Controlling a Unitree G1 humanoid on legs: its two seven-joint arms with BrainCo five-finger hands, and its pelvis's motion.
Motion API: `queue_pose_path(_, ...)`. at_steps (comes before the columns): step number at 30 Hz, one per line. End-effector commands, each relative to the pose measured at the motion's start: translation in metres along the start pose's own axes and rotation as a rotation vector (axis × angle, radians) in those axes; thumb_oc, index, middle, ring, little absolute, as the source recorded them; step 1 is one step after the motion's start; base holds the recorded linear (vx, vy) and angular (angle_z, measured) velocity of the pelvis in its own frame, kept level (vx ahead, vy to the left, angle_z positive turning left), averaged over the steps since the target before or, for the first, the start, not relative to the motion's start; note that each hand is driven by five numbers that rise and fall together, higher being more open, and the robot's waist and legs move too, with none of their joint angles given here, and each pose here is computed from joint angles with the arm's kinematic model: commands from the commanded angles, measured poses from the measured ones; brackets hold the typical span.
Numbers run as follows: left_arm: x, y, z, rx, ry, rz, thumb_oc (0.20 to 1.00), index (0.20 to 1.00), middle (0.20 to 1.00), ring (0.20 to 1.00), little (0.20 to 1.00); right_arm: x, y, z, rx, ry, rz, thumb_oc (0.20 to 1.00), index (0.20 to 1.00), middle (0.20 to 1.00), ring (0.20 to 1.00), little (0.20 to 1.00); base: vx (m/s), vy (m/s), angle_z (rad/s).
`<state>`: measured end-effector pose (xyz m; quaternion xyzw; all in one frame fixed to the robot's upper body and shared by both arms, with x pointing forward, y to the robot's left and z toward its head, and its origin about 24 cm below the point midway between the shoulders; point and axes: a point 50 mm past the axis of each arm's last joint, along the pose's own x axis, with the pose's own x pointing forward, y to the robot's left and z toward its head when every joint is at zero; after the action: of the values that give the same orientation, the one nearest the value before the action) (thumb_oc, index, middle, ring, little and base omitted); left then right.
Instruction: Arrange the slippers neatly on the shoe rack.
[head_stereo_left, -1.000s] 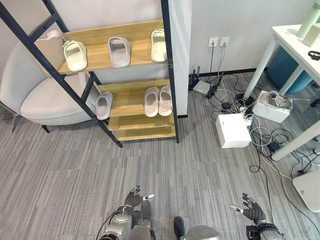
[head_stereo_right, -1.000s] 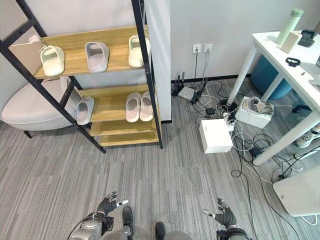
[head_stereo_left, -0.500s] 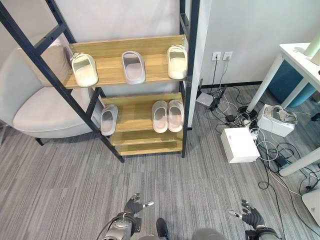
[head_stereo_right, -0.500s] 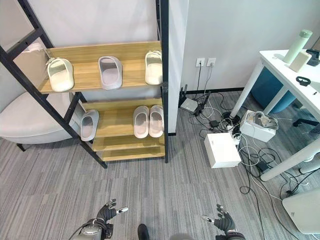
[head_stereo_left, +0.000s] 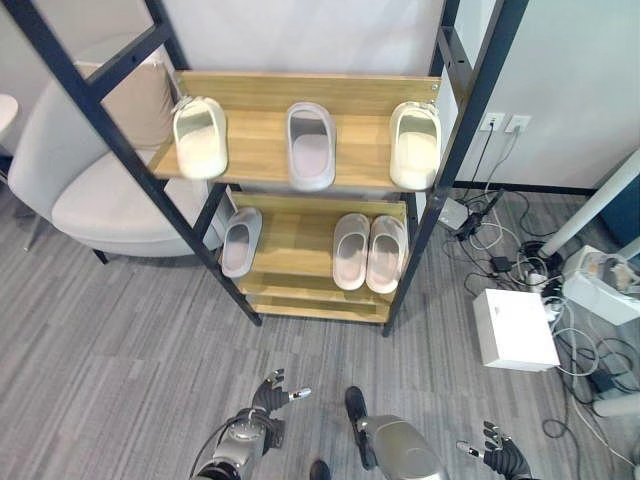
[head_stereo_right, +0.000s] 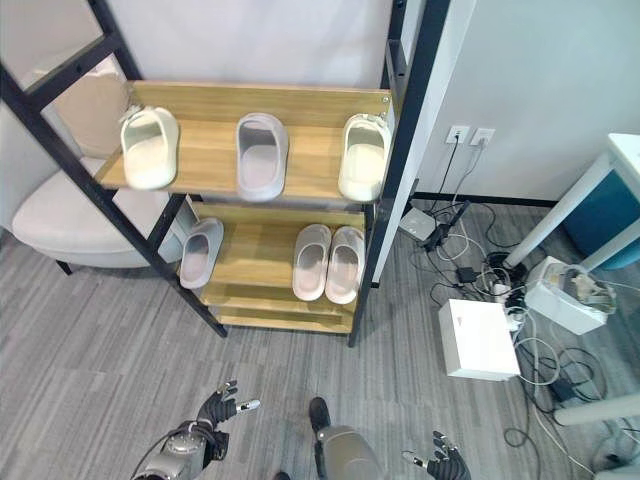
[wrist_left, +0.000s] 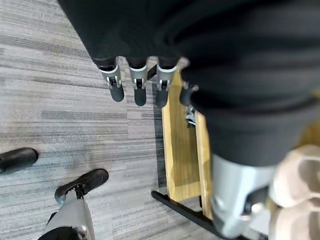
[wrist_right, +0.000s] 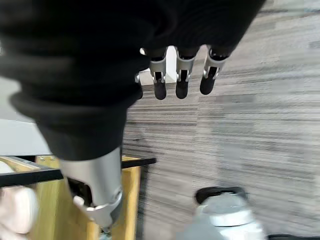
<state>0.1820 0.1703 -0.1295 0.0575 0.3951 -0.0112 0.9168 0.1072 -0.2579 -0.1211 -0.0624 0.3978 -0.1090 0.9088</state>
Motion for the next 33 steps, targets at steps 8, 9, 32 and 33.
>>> queue_pose_path(8, 0.004, 0.007, 0.020, 0.009, -0.081, 0.034, 1.000, 1.000, 1.000, 1.000, 1.000, -0.001, -0.024, 0.021, -0.006, -0.096, -0.046, 1.000, 1.000, 1.000, 1.000, 1.000, 0.15, 0.025, -0.01)
queue_pose_path(9, 0.004, 0.007, 0.021, 0.012, -0.087, 0.035, 1.000, 1.000, 1.000, 1.000, 1.000, -0.001, -0.025, 0.021, -0.009, -0.096, -0.047, 1.000, 1.000, 1.000, 1.000, 1.000, 0.09, 0.050, -0.12)
queue_pose_path(32, -0.001, 0.037, 0.004, -0.023, -0.036, 0.117, 1.000, 1.000, 1.000, 1.000, 1.000, 0.022, 0.011, 0.072, -0.069, -0.225, 0.046, 1.000, 1.000, 1.000, 1.000, 1.000, 0.09, 0.247, -0.30)
queue_pose_path(33, -0.002, 0.040, 0.002, -0.029, -0.032, 0.129, 1.000, 1.000, 1.000, 1.000, 1.000, 0.022, 0.012, 0.072, -0.073, -0.228, 0.049, 1.000, 1.000, 1.000, 1.000, 1.000, -0.01, 0.066, -0.65)
